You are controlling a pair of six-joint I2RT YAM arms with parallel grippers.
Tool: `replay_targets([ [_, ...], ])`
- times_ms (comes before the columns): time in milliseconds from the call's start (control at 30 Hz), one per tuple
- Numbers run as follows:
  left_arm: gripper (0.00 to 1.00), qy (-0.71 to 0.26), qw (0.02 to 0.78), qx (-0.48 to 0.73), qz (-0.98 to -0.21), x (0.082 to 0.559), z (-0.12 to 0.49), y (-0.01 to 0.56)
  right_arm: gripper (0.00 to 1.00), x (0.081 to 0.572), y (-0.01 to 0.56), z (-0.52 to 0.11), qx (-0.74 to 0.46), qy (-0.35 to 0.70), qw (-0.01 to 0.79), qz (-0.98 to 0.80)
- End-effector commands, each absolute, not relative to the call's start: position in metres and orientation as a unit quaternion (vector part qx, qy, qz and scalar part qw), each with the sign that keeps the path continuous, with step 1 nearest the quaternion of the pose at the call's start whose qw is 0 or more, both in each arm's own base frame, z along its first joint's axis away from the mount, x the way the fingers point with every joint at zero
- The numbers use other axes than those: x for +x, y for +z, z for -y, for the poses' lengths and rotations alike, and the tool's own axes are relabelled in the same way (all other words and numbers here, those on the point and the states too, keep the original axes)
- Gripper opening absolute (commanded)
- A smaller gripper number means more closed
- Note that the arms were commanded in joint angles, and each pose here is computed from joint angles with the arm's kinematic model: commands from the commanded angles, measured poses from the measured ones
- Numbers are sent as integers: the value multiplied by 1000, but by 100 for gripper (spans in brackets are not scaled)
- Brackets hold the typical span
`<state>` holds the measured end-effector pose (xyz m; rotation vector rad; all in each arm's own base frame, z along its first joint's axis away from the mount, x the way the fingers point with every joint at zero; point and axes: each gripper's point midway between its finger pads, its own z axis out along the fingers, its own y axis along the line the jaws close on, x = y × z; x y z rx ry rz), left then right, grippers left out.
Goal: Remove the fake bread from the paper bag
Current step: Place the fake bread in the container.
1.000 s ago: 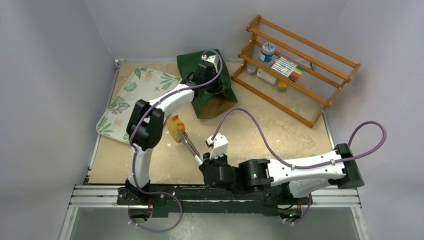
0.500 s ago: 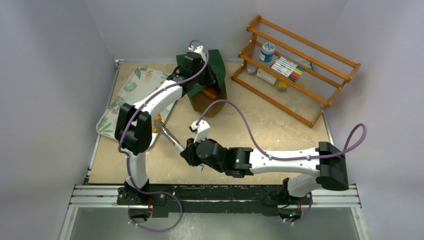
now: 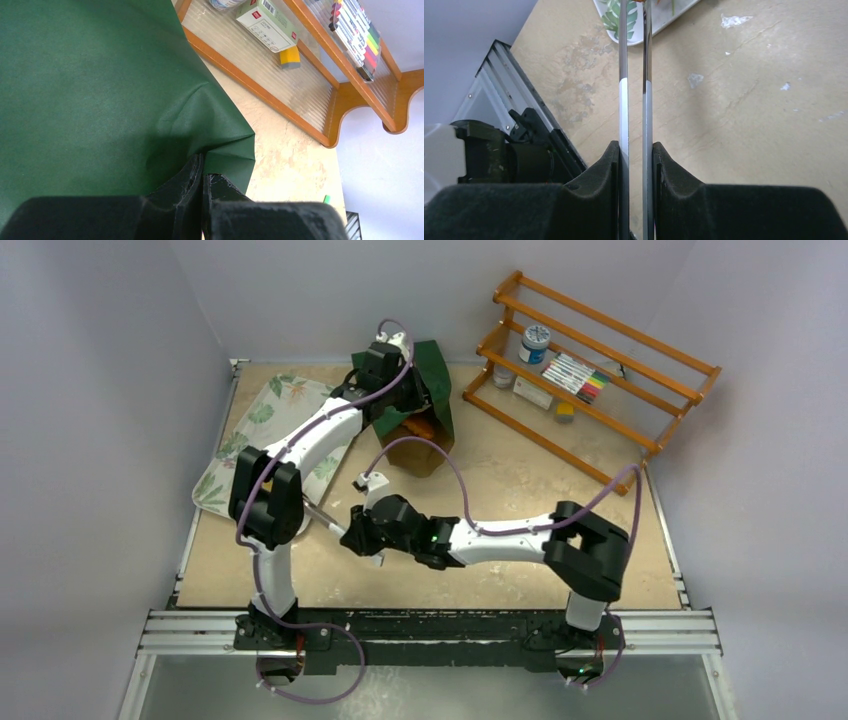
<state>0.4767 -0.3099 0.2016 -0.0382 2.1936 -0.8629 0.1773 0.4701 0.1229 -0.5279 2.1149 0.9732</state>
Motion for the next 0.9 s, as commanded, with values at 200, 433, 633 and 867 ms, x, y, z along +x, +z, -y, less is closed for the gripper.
replay_targets([
  [200,0,-375,416,-16,-828,473,308,256,0,200,172,-532,-224,467,388,-762],
  [433,0,-375,418,-18,-827,473,304,257,42,211,157,-530,-216,440,385,-782],
  [633,0,-383,420,-22,-822,473,306,260,54,213,149,-531,-216,429,380,-791],
  [867,0,-384,421,-23,-821,474,306,259,50,215,150,-522,-205,422,386,-794],
])
